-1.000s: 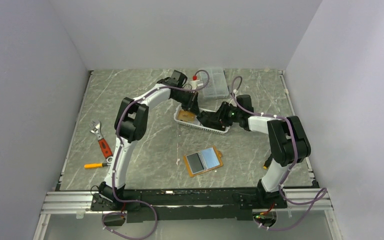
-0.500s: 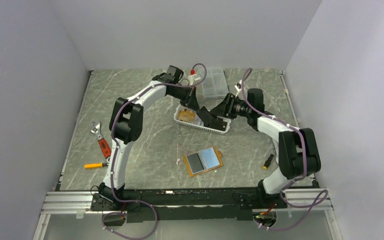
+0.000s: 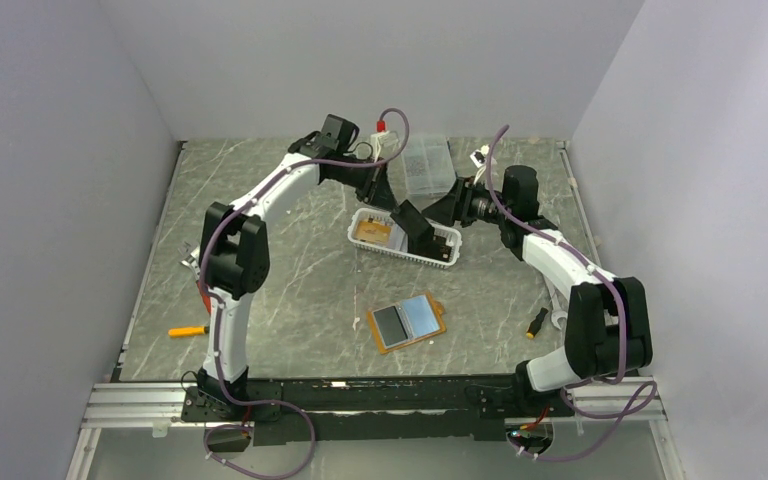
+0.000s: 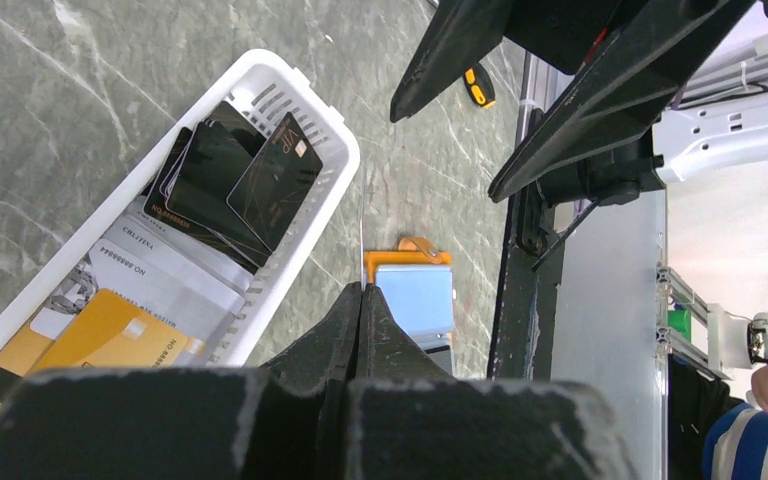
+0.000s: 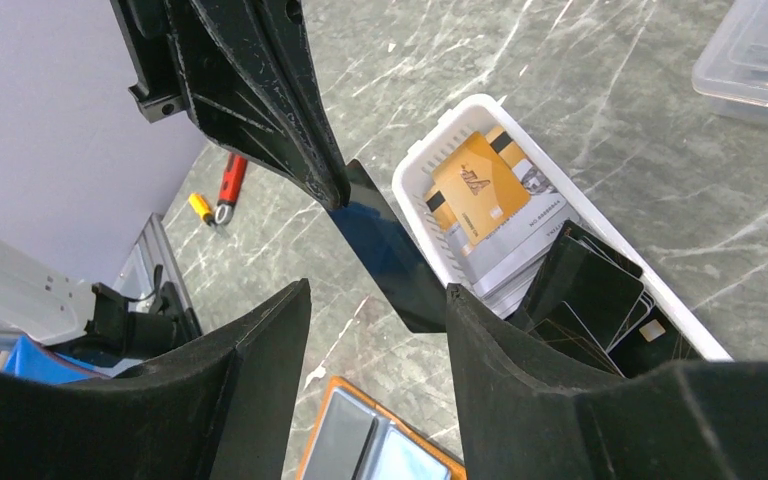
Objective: Put the credit cards into the card holder
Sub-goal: Pick up the credit card from the storage box, then turn over the card slot in the card holder.
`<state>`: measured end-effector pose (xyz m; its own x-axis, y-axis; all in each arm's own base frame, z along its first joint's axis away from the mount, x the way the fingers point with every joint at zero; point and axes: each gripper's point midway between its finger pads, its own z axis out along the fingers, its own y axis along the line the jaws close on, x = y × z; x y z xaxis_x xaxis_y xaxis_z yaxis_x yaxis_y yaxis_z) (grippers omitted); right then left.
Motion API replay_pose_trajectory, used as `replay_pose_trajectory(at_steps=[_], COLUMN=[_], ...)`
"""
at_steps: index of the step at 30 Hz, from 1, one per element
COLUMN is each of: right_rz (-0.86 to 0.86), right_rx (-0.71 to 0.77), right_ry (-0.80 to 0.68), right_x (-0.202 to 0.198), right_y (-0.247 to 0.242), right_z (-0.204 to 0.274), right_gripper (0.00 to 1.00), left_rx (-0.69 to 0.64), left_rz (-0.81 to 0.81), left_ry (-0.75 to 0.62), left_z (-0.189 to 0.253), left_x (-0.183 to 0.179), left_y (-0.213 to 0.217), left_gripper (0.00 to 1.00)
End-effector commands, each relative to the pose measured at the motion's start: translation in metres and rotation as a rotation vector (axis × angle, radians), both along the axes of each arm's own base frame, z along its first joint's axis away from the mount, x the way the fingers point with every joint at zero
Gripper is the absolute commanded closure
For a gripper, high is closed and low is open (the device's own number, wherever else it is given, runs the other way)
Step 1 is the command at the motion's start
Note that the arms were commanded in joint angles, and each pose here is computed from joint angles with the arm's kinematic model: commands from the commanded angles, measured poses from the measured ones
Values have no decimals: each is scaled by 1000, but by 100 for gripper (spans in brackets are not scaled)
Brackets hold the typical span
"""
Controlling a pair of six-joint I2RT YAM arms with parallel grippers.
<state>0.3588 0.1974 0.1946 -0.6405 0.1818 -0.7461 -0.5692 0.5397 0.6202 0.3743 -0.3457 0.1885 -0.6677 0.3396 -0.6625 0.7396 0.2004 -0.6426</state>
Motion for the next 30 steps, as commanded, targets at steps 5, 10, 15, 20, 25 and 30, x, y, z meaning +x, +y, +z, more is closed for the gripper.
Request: replay_pose_trajectory(at_steps=[5,10,15,20,25,30], right_rz=[145,268,321,323,302,343], right_rx=[49,82,64,66,49,85], right_ry=[-146,-160,-135,-129,-130,-126], right_x=[-20,-48,-68,-81,-86,-97], right_y=[14,36,54,58,54,58], right_z=[36,46,43,46,49,61], right_gripper=[46,48,53,60,64,77], left_rx=[-70,-114,-142,-145,-154,-158], left_rz=[-123,-167,-208,-235,-259,-269], left_ry=[-85,-71,-56,-42,-34,-37], left_z=[46,58,69,73,78,83], left_x=[-35,-57,-75,-92,-107,-115], left_y=[14,19,22,26,32,35], left_gripper=[100,100,100,100,100,100])
